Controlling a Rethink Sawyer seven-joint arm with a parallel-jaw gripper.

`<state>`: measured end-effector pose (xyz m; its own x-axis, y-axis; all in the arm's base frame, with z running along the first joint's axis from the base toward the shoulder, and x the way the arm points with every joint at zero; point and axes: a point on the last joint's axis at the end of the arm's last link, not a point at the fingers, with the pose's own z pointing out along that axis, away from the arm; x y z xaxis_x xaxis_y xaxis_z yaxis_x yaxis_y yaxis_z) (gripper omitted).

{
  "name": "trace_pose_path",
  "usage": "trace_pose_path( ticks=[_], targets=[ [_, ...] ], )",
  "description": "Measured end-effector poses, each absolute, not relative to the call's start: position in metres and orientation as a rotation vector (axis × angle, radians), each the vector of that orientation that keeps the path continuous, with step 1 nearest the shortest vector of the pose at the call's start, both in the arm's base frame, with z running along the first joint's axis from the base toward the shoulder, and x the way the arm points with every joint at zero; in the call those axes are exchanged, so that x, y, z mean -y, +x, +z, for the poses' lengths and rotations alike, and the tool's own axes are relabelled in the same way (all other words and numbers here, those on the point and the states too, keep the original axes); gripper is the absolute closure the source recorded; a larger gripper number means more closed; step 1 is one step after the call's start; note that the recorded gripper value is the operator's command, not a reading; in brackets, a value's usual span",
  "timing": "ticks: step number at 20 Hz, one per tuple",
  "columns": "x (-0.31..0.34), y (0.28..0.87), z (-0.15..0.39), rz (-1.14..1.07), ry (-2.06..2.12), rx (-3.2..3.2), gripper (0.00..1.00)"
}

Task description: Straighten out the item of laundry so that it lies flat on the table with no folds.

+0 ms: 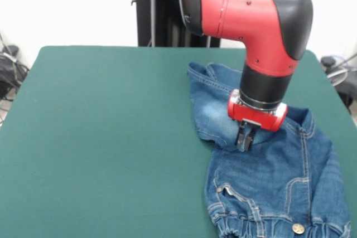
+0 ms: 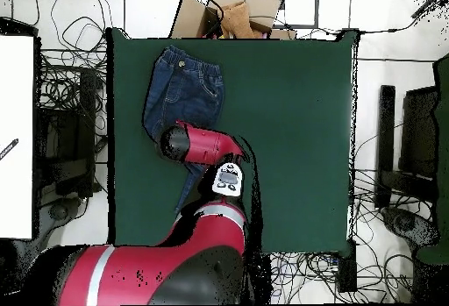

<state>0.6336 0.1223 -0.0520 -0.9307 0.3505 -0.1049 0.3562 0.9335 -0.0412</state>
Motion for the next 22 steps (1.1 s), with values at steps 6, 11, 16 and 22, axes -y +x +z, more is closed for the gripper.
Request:
trace_pose_path(
  ticks=[6, 11, 16, 22],
  targets=[
    [-0.122, 0.633, -0.052, -0.091, 0.548, -2.993, 1.0],
    [-0.122, 0.631, -0.052, -0.092, 0.545, -2.974, 1.0],
    [-0.122, 0.627, -0.052, -0.096, 0.528, -2.946, 1.0],
    [-0.132, 0.619, -0.046, -0.098, 0.504, -2.939, 1.0]
  ],
)
